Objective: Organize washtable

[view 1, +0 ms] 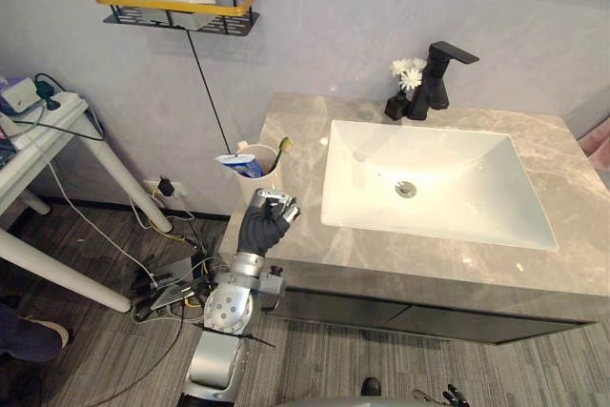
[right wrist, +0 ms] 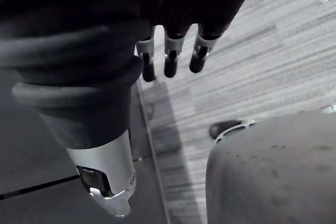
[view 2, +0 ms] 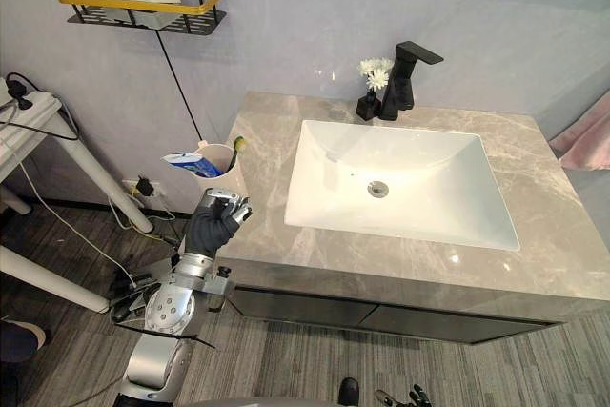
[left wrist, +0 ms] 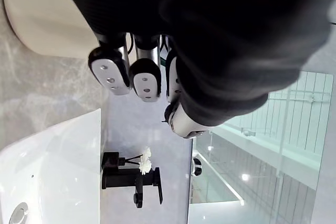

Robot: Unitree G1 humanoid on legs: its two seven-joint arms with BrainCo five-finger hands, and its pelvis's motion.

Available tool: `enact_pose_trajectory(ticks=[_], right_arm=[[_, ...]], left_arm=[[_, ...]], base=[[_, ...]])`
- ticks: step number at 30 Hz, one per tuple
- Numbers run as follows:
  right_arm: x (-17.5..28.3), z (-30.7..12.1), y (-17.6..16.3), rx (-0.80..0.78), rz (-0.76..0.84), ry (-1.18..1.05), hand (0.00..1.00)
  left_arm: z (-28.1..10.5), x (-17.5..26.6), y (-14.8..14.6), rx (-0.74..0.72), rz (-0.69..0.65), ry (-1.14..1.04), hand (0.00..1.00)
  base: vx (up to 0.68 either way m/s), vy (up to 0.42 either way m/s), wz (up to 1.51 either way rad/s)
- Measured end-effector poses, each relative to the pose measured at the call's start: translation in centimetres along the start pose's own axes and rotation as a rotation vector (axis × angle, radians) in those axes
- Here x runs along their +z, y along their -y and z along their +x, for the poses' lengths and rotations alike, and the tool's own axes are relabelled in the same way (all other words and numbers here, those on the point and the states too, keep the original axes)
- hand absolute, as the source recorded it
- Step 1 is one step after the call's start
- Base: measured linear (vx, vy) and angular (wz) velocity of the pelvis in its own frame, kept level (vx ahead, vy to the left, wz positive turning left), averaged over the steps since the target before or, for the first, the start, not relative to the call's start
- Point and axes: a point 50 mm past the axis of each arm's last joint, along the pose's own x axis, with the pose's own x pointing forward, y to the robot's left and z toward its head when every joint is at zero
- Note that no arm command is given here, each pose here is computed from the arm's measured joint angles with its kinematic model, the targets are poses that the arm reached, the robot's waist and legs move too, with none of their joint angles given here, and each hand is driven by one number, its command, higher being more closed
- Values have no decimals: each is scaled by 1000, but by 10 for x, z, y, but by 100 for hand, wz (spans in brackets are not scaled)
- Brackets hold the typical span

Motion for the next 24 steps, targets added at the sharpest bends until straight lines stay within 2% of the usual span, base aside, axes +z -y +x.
enact_pose_trajectory(ticks=[7,24], right_arm=[[1,0,-1,4,-1,5,0],[6,0,-5,48,-5,28,0]], left_arm=[[-2,-12,-3,32,17,-55,100],[-13,-43,-36,208,111,-212,100]], base=[[-5,-3,0],[0,0,0]])
